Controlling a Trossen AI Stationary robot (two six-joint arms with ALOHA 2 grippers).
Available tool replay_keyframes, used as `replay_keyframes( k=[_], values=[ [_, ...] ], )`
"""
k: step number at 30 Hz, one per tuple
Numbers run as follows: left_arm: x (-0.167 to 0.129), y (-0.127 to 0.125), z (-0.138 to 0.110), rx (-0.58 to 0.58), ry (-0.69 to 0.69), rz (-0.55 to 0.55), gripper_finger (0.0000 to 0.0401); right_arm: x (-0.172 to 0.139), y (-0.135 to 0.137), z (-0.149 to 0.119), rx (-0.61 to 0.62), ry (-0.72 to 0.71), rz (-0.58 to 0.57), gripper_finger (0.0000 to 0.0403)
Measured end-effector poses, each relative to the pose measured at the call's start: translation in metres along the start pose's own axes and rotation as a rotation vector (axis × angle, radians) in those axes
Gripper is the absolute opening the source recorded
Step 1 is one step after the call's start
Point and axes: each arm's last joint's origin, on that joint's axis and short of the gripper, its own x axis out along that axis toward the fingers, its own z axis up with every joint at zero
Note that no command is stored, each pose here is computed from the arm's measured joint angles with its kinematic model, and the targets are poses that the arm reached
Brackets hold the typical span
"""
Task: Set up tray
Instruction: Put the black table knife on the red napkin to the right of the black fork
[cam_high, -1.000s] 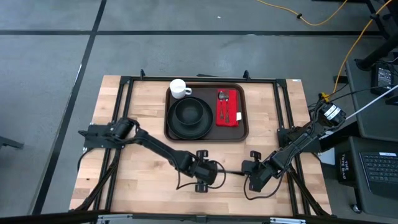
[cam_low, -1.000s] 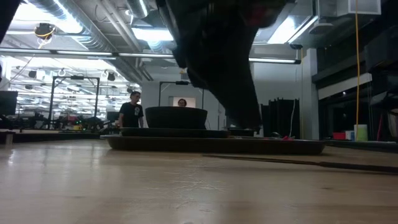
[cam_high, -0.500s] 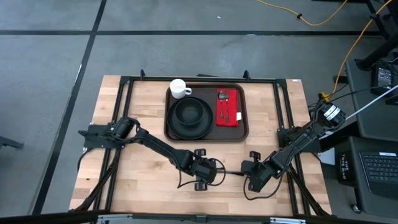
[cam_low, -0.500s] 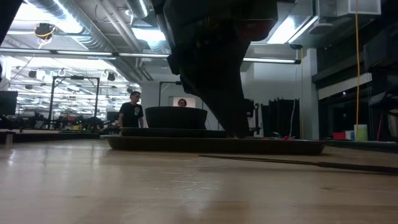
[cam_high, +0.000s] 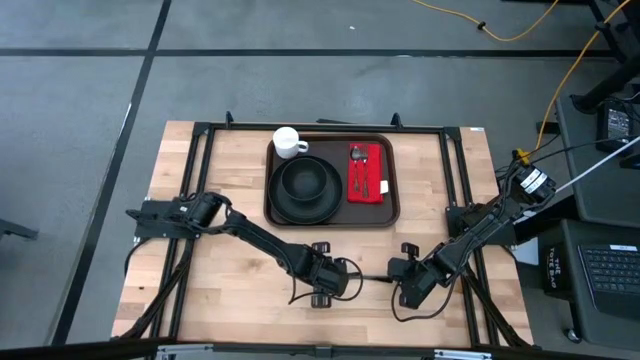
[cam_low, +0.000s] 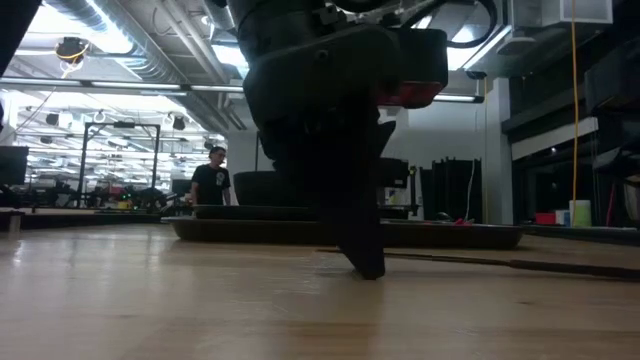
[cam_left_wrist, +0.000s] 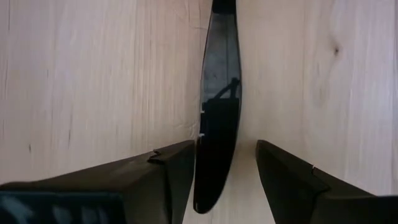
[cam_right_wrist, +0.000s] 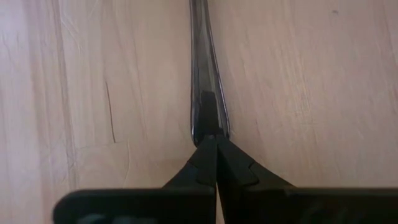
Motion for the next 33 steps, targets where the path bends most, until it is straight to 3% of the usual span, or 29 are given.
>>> replay_keyframes(
  k=[12, 25, 33],
  values=[
    [0.0011, 0.0071, 0.0019, -0.013, 0.010, 0.001, 0.0161, 0.0000, 0.0000, 0.0000, 0.000, 0.000, 0.000, 0.0000],
    [0.0010, 0.0086, 0.0024, 0.057, 0.002, 0.025, 0.0064, -0.0002, 0.0000, 0.0000, -0.001, 0.000, 0.001, 0.0000],
    [0.0011, 0.0088, 0.0022, 0.093, 0.000, 0.035, 0.0064, -0.0002, 0.0002, 0.0001, -0.002, 0.000, 0.002, 0.0000]
  ],
)
